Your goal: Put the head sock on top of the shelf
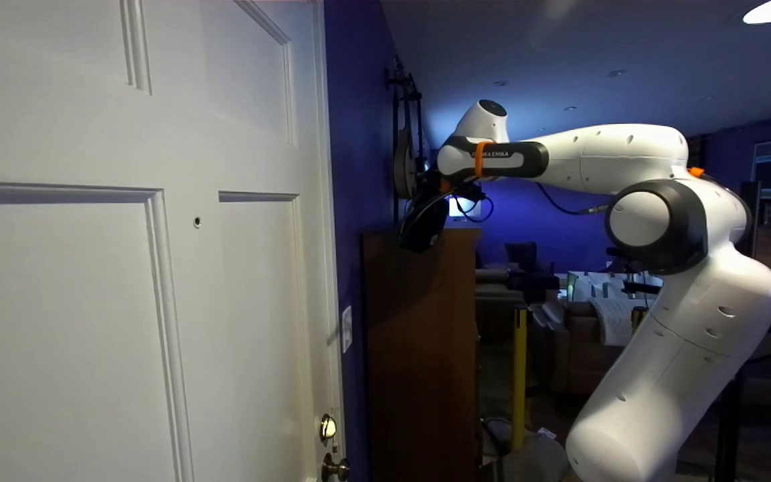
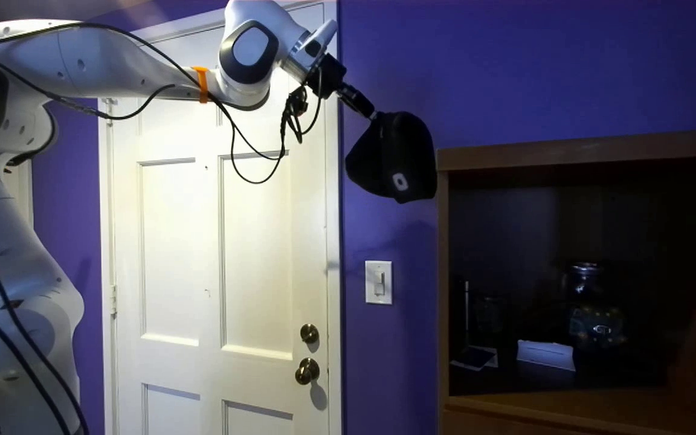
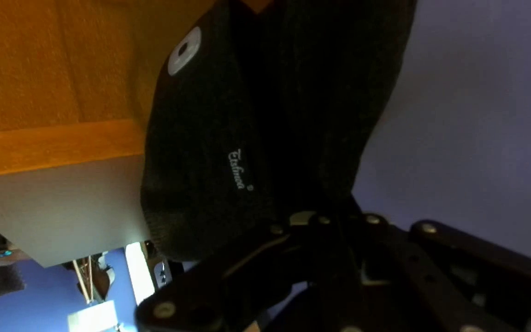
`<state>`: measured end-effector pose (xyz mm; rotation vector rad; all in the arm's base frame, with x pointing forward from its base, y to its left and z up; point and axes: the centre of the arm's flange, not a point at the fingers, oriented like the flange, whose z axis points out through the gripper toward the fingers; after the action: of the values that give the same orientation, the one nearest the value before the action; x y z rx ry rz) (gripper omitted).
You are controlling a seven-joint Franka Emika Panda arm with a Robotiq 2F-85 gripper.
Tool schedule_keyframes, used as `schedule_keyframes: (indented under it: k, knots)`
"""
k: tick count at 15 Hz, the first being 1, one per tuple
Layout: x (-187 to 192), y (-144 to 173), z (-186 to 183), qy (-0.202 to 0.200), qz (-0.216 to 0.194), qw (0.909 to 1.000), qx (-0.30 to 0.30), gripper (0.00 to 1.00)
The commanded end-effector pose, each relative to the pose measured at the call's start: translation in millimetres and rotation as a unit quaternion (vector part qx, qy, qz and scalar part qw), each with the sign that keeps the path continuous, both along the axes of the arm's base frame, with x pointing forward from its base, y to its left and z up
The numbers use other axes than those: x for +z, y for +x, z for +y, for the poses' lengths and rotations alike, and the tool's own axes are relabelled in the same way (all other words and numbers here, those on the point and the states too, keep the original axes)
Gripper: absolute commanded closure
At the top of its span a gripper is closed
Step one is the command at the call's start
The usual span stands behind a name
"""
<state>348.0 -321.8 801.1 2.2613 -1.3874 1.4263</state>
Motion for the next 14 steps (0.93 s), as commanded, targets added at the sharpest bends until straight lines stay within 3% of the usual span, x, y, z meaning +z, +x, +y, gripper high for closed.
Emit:
schedule_keyframes:
  k: [1, 5, 9, 14]
  knots:
    - [29.7, 11.4, -34.6, -0.023, -0.065, 0.9975, -0.013, 0.99]
    - [49.2, 9.5, -63.9, -0.042, -0.130, 0.9898, -0.041, 0.99]
    - [64.0, 7.2, -85.9, -0.057, -0.194, 0.9766, -0.072, 0.99]
    - [50.1, 16.9, -109.2, -0.082, -0.213, 0.9693, -0.093, 0.99]
